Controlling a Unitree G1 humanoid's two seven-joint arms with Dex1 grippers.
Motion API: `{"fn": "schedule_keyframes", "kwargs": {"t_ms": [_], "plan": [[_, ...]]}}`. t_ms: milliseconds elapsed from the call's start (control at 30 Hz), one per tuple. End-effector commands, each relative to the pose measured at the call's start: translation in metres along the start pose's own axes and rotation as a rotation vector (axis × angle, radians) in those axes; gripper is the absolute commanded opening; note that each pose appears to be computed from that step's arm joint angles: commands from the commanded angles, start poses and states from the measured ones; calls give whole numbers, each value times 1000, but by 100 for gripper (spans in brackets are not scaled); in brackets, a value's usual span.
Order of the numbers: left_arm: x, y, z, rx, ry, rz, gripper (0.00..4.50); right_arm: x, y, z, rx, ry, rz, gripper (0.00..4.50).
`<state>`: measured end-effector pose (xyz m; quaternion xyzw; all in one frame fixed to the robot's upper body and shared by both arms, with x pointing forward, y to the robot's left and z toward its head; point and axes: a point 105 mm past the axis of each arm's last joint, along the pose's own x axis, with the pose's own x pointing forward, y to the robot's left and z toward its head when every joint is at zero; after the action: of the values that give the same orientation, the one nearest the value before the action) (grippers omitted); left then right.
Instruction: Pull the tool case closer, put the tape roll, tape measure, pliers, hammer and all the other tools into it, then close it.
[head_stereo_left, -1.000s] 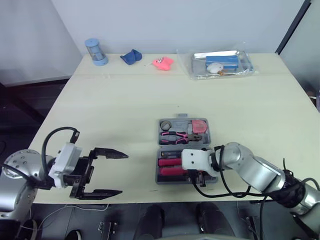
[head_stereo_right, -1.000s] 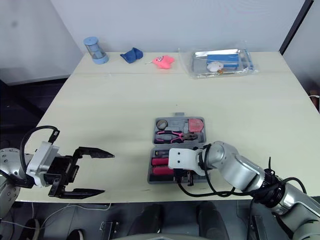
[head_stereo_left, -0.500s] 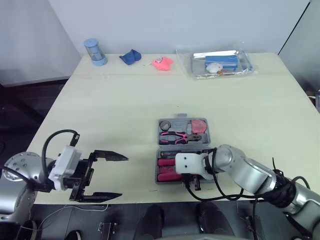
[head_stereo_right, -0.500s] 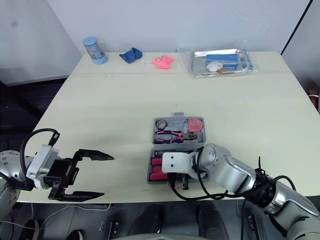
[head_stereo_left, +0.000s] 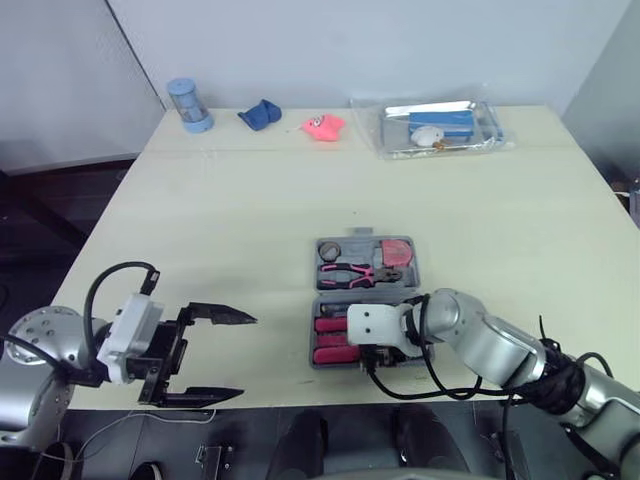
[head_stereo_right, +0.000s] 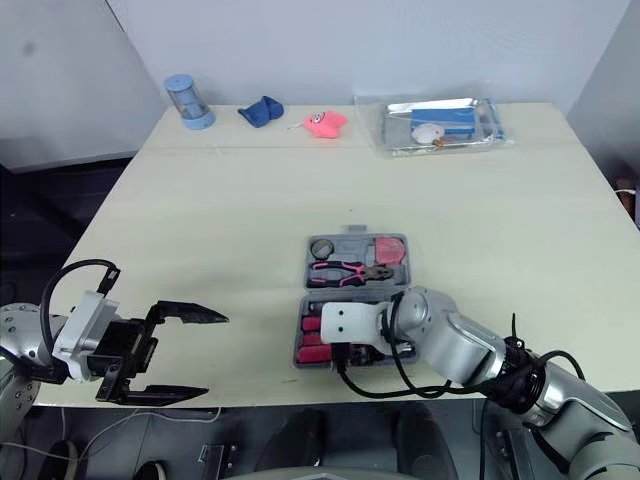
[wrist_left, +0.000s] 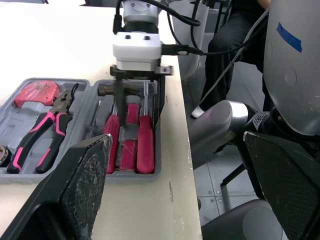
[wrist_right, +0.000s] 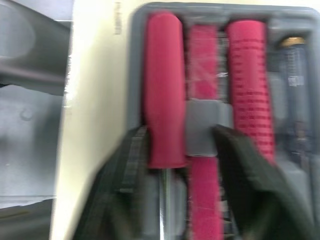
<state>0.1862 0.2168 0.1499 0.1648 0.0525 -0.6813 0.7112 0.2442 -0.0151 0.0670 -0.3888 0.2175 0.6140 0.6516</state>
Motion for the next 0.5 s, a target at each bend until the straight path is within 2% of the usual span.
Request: {"fn": "schedule_keyframes", "kwargs": {"t_ms": [33, 67, 233, 367, 400, 433, 500], "plan": [[0, -6, 5, 32, -10, -52, 450, -4, 2, 7, 6, -44, 12, 392], [0, -6, 5, 32, -11, -52, 450, -7, 2, 10, 6, -58, 8, 424], [0, -6, 5, 32, -15, -50, 450, -19, -3, 19, 27, -165, -23, 424], [1, -6, 5, 32, -18, -47, 450, -28, -3, 28, 59, -355, -21, 424], [1, -6, 5, 32, -18, -47, 450, -28, -1, 26, 56, -381, -4, 371], [1, -5, 5, 32, -19, -47, 450, -28, 1, 21, 55, -382, 5, 344], [2, -5, 5, 33, -21, -47, 450, -24, 3, 13, 54, -391, 20, 250]]}}
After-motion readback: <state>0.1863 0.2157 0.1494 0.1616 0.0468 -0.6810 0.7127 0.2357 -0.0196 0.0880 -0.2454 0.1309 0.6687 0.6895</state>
